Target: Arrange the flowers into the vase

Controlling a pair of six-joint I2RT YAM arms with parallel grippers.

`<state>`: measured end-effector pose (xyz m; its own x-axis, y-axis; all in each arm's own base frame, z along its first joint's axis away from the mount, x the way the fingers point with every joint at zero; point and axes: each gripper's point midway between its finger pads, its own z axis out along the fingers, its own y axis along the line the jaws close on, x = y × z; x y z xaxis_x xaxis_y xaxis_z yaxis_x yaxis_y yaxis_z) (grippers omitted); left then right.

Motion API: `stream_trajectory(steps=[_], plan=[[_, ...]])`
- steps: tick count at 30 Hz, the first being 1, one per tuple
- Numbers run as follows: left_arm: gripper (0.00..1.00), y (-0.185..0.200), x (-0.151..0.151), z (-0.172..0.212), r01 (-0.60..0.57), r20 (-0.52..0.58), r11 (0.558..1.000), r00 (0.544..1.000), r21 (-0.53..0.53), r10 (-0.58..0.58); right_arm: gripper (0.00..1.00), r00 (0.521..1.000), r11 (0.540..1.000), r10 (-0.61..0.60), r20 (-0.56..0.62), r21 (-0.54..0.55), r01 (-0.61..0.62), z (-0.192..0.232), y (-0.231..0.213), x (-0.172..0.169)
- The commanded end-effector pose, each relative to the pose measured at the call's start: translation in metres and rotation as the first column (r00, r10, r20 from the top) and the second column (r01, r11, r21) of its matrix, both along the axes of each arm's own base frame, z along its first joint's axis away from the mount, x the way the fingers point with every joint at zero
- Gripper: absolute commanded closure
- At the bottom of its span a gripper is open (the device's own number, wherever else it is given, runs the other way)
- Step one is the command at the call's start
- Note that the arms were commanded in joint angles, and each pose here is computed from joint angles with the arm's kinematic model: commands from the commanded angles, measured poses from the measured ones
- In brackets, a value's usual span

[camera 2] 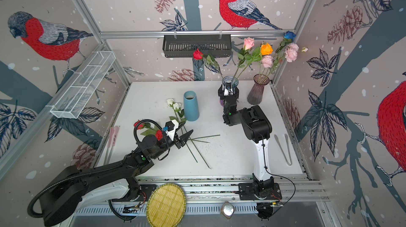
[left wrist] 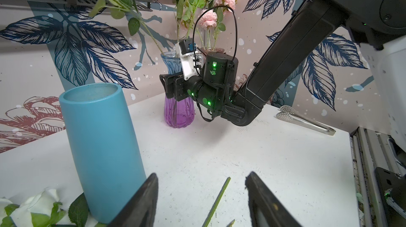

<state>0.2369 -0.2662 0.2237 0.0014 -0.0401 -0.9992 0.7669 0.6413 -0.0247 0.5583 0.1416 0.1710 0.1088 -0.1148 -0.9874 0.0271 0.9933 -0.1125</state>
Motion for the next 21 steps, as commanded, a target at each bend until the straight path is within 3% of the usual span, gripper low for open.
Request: stream_trajectory(steps=[1, 10, 21], plan=[[0.36, -0.001, 0.001, 0.009, -0.002, 0.024, 1.0, 1.0, -0.016, 0.003, 0.01, 1.0, 0.999, 0.023, -0.015, -0.026, -0.023, 0.0, 0.004, -0.001], [0.36, 0.002, 0.0, 0.012, -0.008, 0.03, 1.0, 1.0, -0.022, 0.009, 0.01, 1.0, 0.999, 0.021, -0.005, -0.031, -0.021, 0.014, 0.001, -0.008], [0.36, 0.005, 0.001, 0.014, -0.027, 0.03, 0.999, 0.999, -0.034, 0.028, 0.01, 1.0, 1.0, -0.001, 0.032, 0.007, 0.001, 0.04, -0.016, -0.049]])
